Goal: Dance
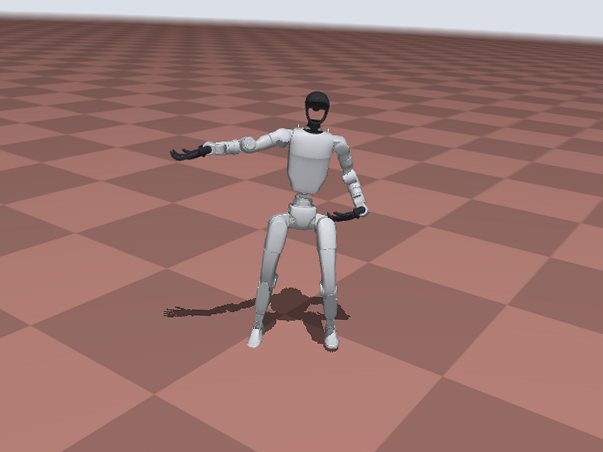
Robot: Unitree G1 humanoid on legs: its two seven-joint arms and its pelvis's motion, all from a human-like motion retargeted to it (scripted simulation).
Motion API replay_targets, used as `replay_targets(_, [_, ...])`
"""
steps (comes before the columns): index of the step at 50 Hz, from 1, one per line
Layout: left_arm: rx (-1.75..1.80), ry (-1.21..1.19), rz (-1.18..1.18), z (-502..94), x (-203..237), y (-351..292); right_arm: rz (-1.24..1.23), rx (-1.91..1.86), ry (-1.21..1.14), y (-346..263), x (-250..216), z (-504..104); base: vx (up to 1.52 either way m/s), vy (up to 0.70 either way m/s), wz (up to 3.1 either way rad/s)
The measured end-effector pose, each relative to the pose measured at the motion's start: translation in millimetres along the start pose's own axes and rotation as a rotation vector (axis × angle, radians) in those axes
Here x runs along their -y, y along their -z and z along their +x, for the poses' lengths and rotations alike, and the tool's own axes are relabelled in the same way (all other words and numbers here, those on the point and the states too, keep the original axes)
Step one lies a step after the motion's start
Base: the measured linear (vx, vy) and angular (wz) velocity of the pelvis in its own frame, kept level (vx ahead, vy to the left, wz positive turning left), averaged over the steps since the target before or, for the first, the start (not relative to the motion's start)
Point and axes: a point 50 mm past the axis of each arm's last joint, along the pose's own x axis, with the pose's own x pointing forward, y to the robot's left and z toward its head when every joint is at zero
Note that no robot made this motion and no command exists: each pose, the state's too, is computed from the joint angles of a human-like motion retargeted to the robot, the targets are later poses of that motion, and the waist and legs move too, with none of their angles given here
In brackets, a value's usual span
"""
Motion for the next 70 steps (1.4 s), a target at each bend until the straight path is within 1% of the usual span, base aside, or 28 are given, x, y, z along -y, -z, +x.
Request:
replay_targets(2, [-0.019,0.000,-0.022,-2,1,5,0.058,0.011,0.034,-7,6,4,0.07,0.15,-0.10])
replay_targets(5, [-0.065,-0.025,-0.035,-17,0,6,-0.008,0.058,-0.125,-17,-20,1,0.02,0.07,-0.29])
replay_targets(9, [-0.158,-0.072,0.084,-48,-5,-18,-0.245,0.224,-0.588,-25,-104,-37,-0.11,0.02,-0.07])
replay_targets(12, [-0.224,-0.090,0.180,-65,-2,-42,-0.503,0.400,-1.033,-8,-165,-104,-0.09,0.06,-0.24])
replay_targets(14, [-0.266,-0.100,0.230,-73,0,-54,-0.694,0.515,-1.334,9,-190,-153,-0.14,0.09,-0.36])
replay_targets(18, [-0.339,-0.094,0.300,-77,3,-76,-1.017,0.844,-1.779,41,-202,-240,-0.10,0.15,-0.41])
replay_targets(20, [-0.369,-0.088,0.324,-78,3,-85,-1.125,1.097,-1.934,56,-195,-278,-0.05,0.19,-0.57])
replay_targets(22, [-0.380,-0.077,0.342,-78,4,-95,-1.164,1.381,-2.021,69,-184,-309,-0.04,0.19,-0.44])
replay_targets(24, [-0.384,-0.068,0.349,-80,5,-102,-1.085,1.684,-2.039,74,-175,-337,-0.02,0.17,-0.22])
replay_targets(27, [-0.366,-0.047,0.335,-79,8,-106,-0.777,2.100,-2.057,68,-159,-378,0.00,0.06,-0.08])
replay_targets(28, [-0.355,-0.039,0.325,-77,8,-104,-0.662,2.161,-2.060,63,-156,-386,-0.01,-0.05,0.03])
replay_targets(30, [-0.334,-0.024,0.312,-73,9,-102,-0.534,2.181,-2.053,59,-154,-392,-0.02,-0.11,0.11])
replay_targets(32, [-0.297,-0.015,0.302,-67,9,-99,-0.581,2.161,-1.974,55,-168,-384,-0.01,-0.18,0.08])
replay_targets(35, [-0.238,-0.012,0.294,-60,10,-91,-0.720,2.039,-1.732,43,-199,-356,0.02,-0.21,0.04])
replay_targets(38, [-0.178,-0.012,0.244,-50,9,-72,-0.827,1.808,-1.453,30,-225,-314,0.00,-0.19,0.15])
replay_targets(40, [-0.125,-0.011,0.193,-42,9,-57,-0.890,1.600,-1.272,26,-232,-280,0.00,-0.11,0.32])
replay_targets(43, [-0.050,-0.014,0.098,-28,8,-33,-0.889,1.182,-1.026,25,-225,-224,0.07,-0.05,0.37])
replay_targets(48, [0.030,-0.043,-0.019,-17,11,0,-0.732,0.558,-0.843,21,-172,-121,0.10,-0.05,0.13])
replay_targets(51, [0.043,-0.051,-0.033,-15,11,7,-0.469,0.275,-0.618,12,-122,-67,0.01,-0.01,0.34])
replay_targets(52, [0.041,-0.049,-0.029,-14,11,7,-0.361,0.238,-0.553,9,-106,-56,-0.02,0.08,0.54])
replay_targets(54, [0.021,-0.045,-0.021,-13,9,6,-0.206,0.315,-0.480,-8,-78,-41,0.03,0.12,0.54])
replay_targets(55, [0.000,-0.044,-0.020,-14,7,6,-0.166,0.391,-0.453,-20,-65,-34,0.10,0.14,0.32])
replay_targets(57, [-0.079,-0.048,-0.031,-20,7,11,-0.211,0.442,-0.397,-29,-40,-22,0.12,0.15,-0.11])
replay_targets(60, [-0.199,-0.090,-0.007,-39,4,12,-0.360,0.424,-0.425,-27,-21,-13,0.04,0.16,-0.56])
replay_targets(62, [-0.249,-0.137,0.051,-57,2,3,-0.447,0.414,-0.536,-22,-23,-16,-0.02,0.18,-0.61])
replay_targets(64, [-0.259,-0.184,0.089,-73,1,-6,-0.589,0.419,-0.724,-20,-30,-23,0.00,0.18,-0.46])
replay_targets(66, [-0.234,-0.216,0.087,-81,0,-11,-0.808,0.372,-0.936,-14,-34,-30,0.03,0.19,-0.19])
replay_targets(70, [-0.146,-0.196,0.057,-74,-4,-19,-1.316,0.111,-1.373,9,-11,-60,0.10,0.20,0.00])
